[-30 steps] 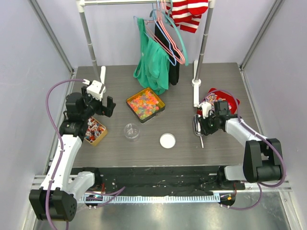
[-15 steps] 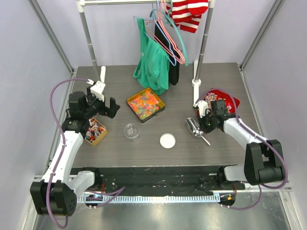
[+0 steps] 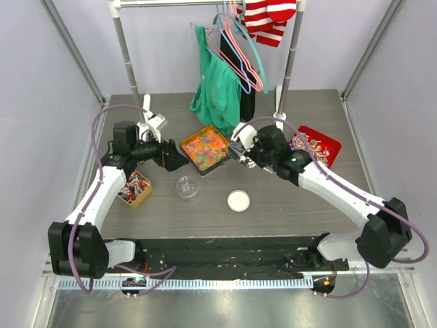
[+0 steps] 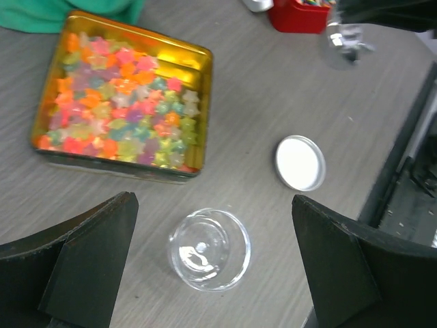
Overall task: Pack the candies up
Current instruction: Pick up the spatula from the center of the board, then adjust the spatula.
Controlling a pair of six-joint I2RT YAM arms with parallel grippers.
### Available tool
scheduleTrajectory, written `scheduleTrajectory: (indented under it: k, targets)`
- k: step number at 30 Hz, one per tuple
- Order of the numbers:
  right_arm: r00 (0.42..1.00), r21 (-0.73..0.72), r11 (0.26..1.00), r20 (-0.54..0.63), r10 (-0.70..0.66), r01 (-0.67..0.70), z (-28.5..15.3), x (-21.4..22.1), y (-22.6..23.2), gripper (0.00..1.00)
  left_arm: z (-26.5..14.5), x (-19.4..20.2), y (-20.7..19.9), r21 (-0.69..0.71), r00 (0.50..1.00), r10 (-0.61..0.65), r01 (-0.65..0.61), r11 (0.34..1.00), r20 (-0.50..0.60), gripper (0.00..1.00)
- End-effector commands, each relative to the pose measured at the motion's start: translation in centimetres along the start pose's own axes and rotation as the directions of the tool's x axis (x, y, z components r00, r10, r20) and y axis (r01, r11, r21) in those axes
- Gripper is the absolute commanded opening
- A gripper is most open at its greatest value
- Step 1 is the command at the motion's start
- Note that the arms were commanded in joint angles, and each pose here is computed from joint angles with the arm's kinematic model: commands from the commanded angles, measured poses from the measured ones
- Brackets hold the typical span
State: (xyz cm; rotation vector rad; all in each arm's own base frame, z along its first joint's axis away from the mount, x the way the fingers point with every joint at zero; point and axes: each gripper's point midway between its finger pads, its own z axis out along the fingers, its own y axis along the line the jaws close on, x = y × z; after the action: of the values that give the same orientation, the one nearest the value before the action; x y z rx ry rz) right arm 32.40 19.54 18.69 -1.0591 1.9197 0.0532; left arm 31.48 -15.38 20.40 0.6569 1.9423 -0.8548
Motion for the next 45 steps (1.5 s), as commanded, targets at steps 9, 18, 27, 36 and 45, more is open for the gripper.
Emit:
scheduleTrajectory:
  k: [9, 18, 27, 36, 45]
  targets:
    - [0.943, 0.132, 0.933, -0.048, -0.331, 0.334, 2.8, -6.2, 3.4, 0.01, 1.6, 0.8, -4.0, 0.233, 0.996, -0.026, 0.044, 0.972, -0.083, 1.0]
    - [0.906, 0.122, 0.899, -0.007, -0.423, 0.42, 3.0, -9.4, 7.6, 0.01, 2.5, 1.9, -4.1, 0.25, 0.991, -0.038, 0.071, 0.966, -0.132, 1.0]
    - [0.896, 0.121, 0.89, 0.008, -0.444, 0.44, 3.4, -10.7, 9.8, 0.01, 2.6, 2.1, -4.3, 0.264, 0.99, -0.043, 0.078, 0.961, -0.136, 0.93]
    - [0.907, 0.144, 0.901, 0.049, -0.419, 0.409, 2.7, -13.3, 10.3, 0.01, 2.8, 2.5, -4.6, 0.287, 0.987, -0.055, 0.097, 0.953, -0.153, 0.55]
    - [0.904, 0.114, 0.902, 0.053, -0.424, 0.416, 3.0, -13.1, 11.6, 0.01, 2.9, 2.4, -4.5, 0.29, 0.986, -0.06, 0.104, 0.951, -0.155, 0.4]
